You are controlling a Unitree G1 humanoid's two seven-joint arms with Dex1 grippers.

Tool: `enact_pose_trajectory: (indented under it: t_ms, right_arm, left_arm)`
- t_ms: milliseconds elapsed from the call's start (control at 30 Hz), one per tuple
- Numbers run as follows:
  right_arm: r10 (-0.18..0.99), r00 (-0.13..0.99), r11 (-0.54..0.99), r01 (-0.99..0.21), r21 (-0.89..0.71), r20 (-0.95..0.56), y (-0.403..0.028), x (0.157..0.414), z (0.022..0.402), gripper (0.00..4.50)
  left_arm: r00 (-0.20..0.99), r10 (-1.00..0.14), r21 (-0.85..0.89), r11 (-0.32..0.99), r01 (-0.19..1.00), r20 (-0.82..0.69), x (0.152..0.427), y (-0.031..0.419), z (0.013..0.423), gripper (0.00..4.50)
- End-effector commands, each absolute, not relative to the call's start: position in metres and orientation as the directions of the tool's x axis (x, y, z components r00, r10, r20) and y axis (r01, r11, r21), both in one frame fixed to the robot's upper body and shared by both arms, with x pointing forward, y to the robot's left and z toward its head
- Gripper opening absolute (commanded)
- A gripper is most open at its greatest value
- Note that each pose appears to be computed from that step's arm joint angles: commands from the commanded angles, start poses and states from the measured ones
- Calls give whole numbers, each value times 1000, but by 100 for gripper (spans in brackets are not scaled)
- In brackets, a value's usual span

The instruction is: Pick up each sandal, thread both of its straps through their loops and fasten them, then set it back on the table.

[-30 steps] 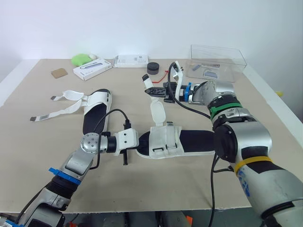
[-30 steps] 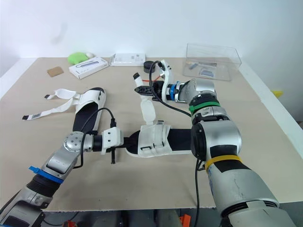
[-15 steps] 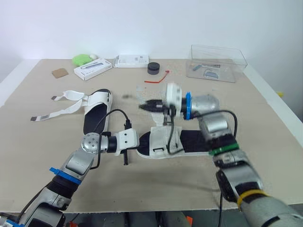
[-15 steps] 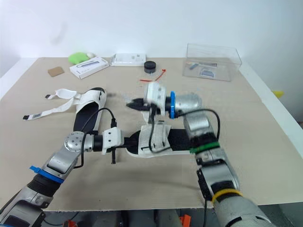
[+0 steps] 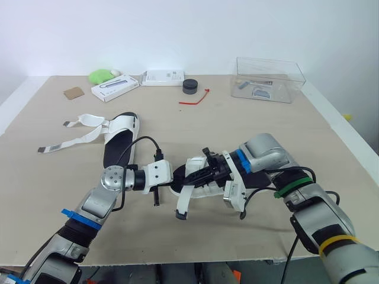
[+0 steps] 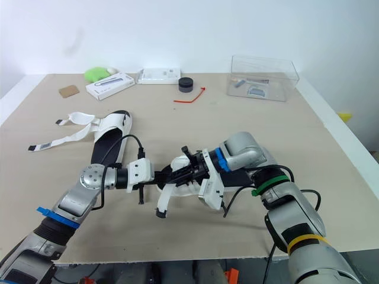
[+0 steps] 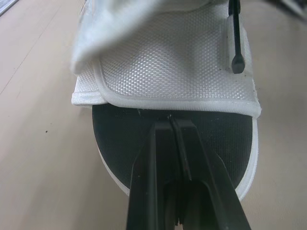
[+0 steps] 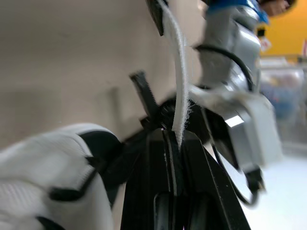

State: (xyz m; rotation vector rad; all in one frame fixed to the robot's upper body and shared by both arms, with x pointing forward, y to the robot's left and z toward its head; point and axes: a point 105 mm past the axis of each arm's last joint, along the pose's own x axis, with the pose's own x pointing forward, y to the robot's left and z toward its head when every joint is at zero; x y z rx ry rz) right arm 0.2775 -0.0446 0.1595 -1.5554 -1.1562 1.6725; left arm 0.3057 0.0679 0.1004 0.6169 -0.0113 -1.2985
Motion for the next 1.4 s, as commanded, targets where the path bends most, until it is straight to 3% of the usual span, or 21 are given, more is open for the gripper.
enact_pose_trajectory:
  t_ms: [33, 67, 100, 367, 400, 567, 600, 667, 767, 867, 967, 1100, 1400]
  right_arm:
    - [844, -151, -485, 197, -852, -515, -47, 280, 164, 6]
    - [842, -149, -492, 187, -850, -519, -48, 280, 164, 6]
    - [842, -147, -494, 178, -851, -519, -49, 281, 164, 74]
    - [872, -130, -458, 120, -881, -471, -62, 277, 184, 436]
    - [876, -122, -458, 95, -884, -467, -66, 276, 186, 444]
    - [909, -29, -405, -310, -860, -417, -93, 275, 198, 444]
    - [932, -8, -315, -510, -801, -361, -95, 273, 207, 444]
    - [950, 4, -181, -810, -557, -314, -97, 264, 211, 444]
    - [947, -36, -89, -985, -151, -320, -94, 240, 208, 444]
    - [905, -81, 33, -966, 258, -417, -92, 215, 185, 444]
    - [886, -63, 153, -896, 417, -460, -89, 214, 171, 444]
    - [873, 8, 271, -839, 471, -488, -79, 228, 157, 444]
    - [839, 43, 341, -819, 462, -543, -61, 227, 140, 444]
  left_arm:
    - [265, -862, 364, 103, 926, -431, 300, 73, 71, 0]
    - [265, -862, 364, 102, 926, -431, 300, 73, 71, 0]
    - [264, -863, 363, 102, 926, -431, 300, 73, 71, 0]
    - [262, -868, 353, 108, 929, -423, 301, 74, 74, 0]
    - [260, -870, 348, 110, 931, -418, 301, 74, 75, 0]
    - [221, -903, 285, 117, 951, -369, 302, 76, 87, 0]
    - [202, -908, 264, 106, 959, -366, 300, 77, 89, 0]
    - [163, -917, 227, 83, 970, -363, 297, 78, 92, 0]
    - [124, -923, 191, 56, 980, -365, 294, 79, 94, 0]
    - [99, -923, 174, 36, 984, -373, 294, 80, 96, 0]
    - [102, -921, 179, 36, 983, -375, 299, 82, 98, 0]
    - [139, -912, 220, 56, 974, -385, 307, 85, 97, 0]
    - [208, -913, 271, 114, 956, -352, 316, 85, 99, 0]
